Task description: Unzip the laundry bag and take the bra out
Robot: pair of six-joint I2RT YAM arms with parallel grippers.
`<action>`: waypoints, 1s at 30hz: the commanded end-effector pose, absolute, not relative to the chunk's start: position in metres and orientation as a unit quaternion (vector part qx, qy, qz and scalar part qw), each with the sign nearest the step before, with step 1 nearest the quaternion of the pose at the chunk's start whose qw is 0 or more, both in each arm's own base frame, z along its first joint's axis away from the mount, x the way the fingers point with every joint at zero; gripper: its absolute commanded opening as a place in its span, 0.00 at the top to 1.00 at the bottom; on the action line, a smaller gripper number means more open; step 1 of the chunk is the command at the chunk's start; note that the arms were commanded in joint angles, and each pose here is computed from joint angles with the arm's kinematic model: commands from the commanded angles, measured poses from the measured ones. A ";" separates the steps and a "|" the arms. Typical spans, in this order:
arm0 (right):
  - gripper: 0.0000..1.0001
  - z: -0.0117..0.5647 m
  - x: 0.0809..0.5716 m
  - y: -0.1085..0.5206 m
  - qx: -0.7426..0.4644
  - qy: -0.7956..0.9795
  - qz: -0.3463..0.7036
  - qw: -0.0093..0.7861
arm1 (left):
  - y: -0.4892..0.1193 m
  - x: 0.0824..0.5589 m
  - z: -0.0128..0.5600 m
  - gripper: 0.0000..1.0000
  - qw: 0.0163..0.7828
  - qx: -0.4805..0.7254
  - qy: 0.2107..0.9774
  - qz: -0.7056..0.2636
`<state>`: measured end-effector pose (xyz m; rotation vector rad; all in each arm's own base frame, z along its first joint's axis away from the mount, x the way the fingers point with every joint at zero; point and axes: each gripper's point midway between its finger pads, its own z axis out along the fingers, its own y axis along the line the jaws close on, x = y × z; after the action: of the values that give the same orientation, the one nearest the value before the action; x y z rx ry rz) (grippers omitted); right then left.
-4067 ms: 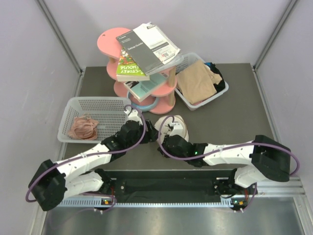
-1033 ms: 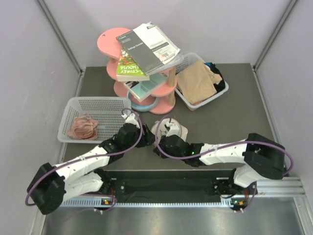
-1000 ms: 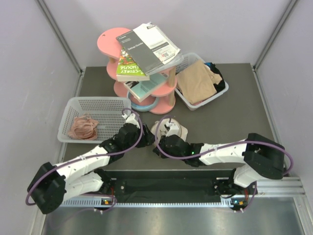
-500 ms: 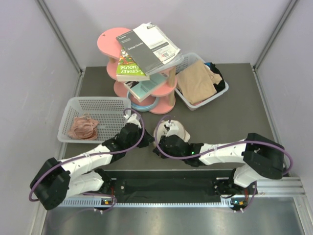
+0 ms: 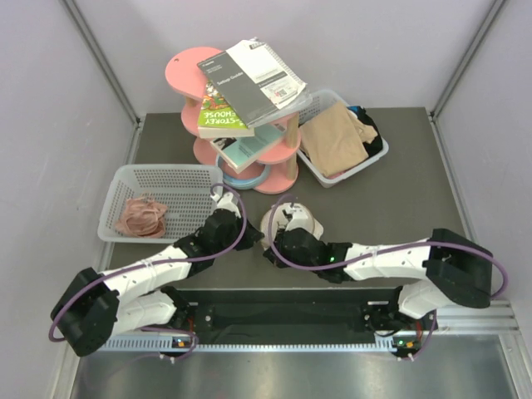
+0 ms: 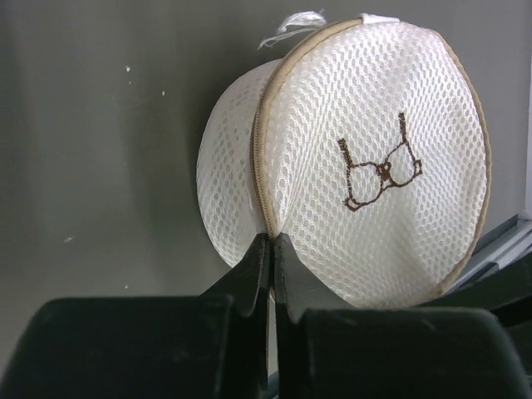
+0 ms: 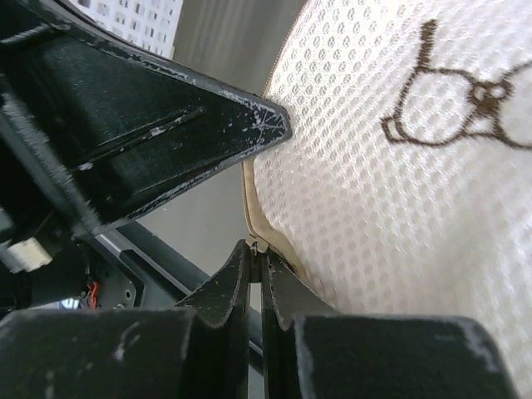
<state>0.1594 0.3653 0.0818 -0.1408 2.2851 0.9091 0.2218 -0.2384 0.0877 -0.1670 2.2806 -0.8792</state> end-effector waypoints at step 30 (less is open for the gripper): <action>1.00 0.103 0.157 0.354 -0.067 0.864 0.354 0.352 | -0.266 0.275 0.160 0.42 0.425 -0.009 0.841 -0.336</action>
<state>0.1555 0.3179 0.0762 -0.1601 2.3022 0.7555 0.2681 -0.2643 0.1274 -0.0320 2.1902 -0.8047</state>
